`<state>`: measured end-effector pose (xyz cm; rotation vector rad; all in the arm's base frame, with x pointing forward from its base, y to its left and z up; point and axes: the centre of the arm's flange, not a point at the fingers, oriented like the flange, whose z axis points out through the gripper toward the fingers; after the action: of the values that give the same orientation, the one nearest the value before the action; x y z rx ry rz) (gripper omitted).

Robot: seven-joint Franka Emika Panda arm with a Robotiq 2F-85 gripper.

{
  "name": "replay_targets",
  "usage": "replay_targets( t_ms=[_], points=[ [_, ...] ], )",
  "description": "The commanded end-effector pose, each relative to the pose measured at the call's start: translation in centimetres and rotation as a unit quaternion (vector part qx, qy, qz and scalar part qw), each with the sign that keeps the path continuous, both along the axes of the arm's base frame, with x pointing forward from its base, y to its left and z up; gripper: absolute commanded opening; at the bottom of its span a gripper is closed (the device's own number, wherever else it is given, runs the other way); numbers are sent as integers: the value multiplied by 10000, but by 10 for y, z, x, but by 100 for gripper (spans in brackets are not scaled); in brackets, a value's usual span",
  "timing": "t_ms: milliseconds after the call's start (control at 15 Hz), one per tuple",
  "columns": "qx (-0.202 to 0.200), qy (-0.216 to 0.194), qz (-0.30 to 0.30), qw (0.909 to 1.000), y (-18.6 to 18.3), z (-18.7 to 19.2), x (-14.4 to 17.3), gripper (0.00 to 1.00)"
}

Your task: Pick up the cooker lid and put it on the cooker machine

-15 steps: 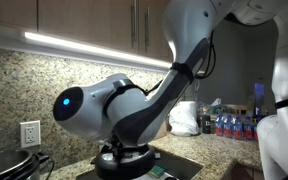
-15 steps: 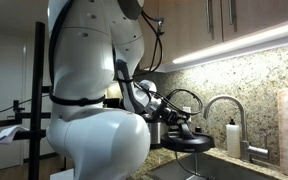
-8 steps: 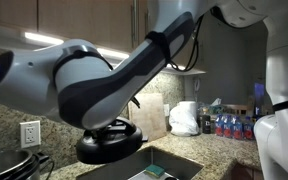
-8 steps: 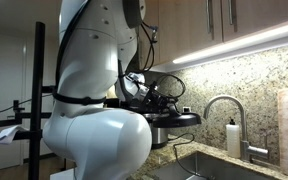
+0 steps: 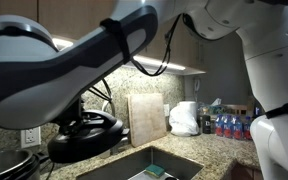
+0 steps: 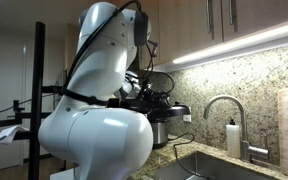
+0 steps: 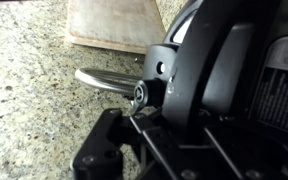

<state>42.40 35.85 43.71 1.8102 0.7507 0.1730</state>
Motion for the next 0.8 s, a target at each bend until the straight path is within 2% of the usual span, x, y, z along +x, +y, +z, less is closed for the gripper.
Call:
replay_targets(
  t_ms=[0,333,733],
  points=[
    [-263,-160,259,9992,36,25,3,1],
    [-77,-504,1070,9929,71,33,-7,1],
    [235,-211,1935,9806,103,27,34,1]
  ],
)
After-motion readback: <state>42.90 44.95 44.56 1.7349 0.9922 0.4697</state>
